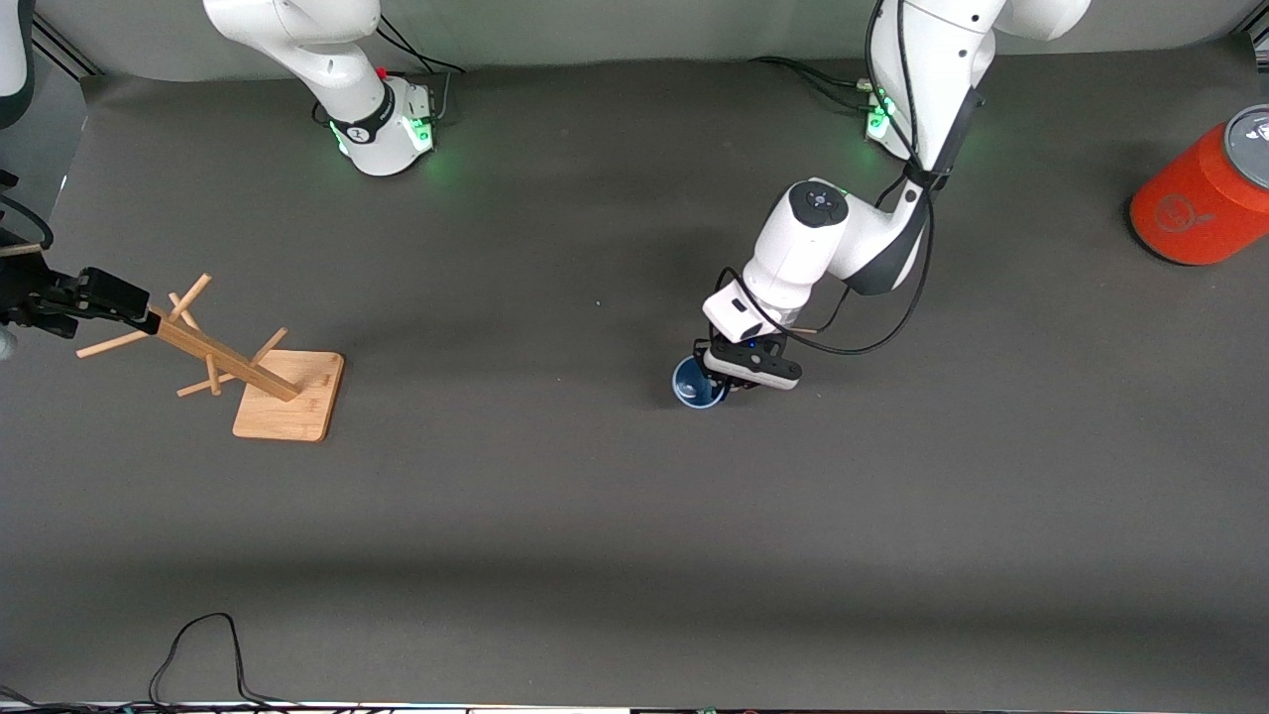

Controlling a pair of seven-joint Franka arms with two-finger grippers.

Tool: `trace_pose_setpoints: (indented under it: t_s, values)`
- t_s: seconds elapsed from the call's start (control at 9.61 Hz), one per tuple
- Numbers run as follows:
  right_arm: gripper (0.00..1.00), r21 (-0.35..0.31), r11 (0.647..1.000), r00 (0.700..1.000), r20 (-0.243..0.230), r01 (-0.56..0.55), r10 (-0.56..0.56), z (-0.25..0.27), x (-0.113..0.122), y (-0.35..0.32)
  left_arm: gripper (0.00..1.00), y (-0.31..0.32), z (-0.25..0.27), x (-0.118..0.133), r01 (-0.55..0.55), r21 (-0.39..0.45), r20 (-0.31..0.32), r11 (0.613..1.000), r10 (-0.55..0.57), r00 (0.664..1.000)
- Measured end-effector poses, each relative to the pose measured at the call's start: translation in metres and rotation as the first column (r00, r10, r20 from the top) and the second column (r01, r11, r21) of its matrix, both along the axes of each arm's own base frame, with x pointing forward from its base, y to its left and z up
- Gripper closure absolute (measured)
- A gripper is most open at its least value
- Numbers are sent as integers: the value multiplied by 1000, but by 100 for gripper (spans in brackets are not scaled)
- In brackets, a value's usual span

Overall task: Rotate and upright cup with both arms
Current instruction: 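Lower the upright cup onto the table and open the left gripper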

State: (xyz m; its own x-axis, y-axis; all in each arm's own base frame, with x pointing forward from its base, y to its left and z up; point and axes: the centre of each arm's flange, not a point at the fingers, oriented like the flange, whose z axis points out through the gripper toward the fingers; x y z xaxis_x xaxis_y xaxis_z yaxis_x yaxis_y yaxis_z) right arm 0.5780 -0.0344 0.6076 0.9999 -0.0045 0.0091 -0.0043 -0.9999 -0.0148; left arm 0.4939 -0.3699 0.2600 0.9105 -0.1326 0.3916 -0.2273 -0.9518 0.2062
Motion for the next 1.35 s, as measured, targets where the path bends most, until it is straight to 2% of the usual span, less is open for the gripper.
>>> trace_pose_setpoints:
  t_s: [0.31,0.83,0.94,1.35]
  values:
    - [0,0,1000,1000,0,0,0,0,0,0,92,-6,-10,-11,18,12,-15,1000,-18,1000]
    - [0,0,1000,1000,0,0,0,0,0,0,91,-6,-24,-19,23,1,2,1000,-23,1000]
    - [0,0,1000,1000,-1,0,0,0,0,0,78,-7,-26,-20,24,2,-1,1000,-24,1000]
    - [0,0,1000,1000,-1,0,0,-1,0,0,15,-7,-26,-19,23,3,-2,1000,-23,1000]
